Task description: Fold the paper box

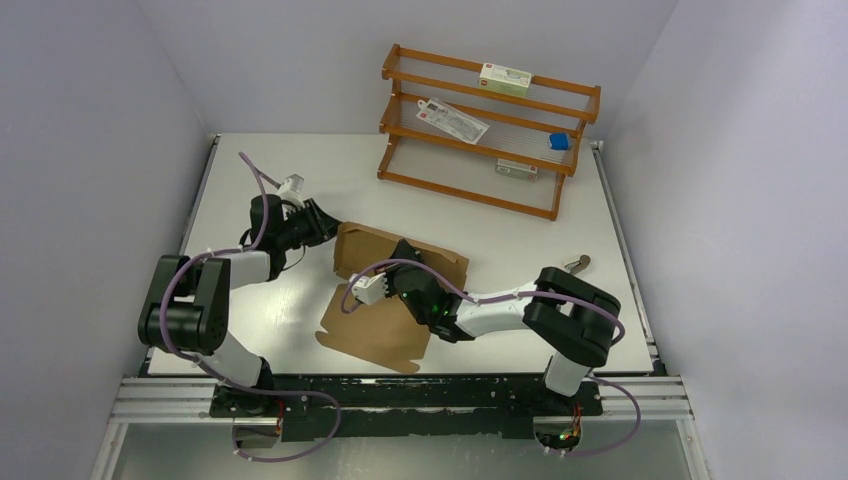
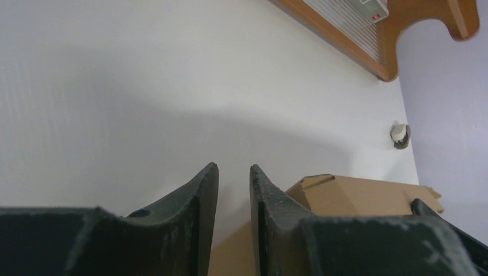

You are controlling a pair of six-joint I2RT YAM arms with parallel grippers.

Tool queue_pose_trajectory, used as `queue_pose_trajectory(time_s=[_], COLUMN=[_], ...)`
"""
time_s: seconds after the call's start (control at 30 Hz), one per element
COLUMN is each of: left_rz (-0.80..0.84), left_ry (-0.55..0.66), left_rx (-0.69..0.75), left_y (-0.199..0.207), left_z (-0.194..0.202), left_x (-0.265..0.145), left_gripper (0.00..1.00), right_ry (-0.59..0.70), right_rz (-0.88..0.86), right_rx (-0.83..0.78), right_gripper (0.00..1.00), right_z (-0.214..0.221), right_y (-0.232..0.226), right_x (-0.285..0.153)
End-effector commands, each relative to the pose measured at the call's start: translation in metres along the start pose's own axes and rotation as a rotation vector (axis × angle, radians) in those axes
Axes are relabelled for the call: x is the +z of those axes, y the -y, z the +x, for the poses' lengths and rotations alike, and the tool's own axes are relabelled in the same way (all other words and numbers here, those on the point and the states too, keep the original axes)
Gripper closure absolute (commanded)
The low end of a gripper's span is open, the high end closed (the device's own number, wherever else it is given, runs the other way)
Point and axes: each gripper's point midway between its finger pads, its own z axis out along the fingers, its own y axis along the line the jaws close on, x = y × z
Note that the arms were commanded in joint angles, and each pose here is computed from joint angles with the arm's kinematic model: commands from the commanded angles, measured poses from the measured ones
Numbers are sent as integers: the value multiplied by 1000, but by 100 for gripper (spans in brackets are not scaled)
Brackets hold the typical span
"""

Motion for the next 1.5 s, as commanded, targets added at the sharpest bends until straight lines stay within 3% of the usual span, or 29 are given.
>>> queue_pose_trajectory(time_s=[0.0,0.63,0.9,1.47], left_rz=[101,213,191,156], left_ry=[16,-10,-39,55], left_rx=[32,166,154,128], left_y=[26,61,55,53], left_z=[2,24,44,61], left_x=[-7,-18,-19,-56], left_gripper=[68,74,72,65], right_ry=[11,50,37,86], right_rz=[28,56,41,65], right_rx=[-6,11,8,-42], right_gripper=[100,100,100,100], right_z=[-7,-12,-8,-31], right_y=[8,14,8,-4], right_x=[4,2,0,-27])
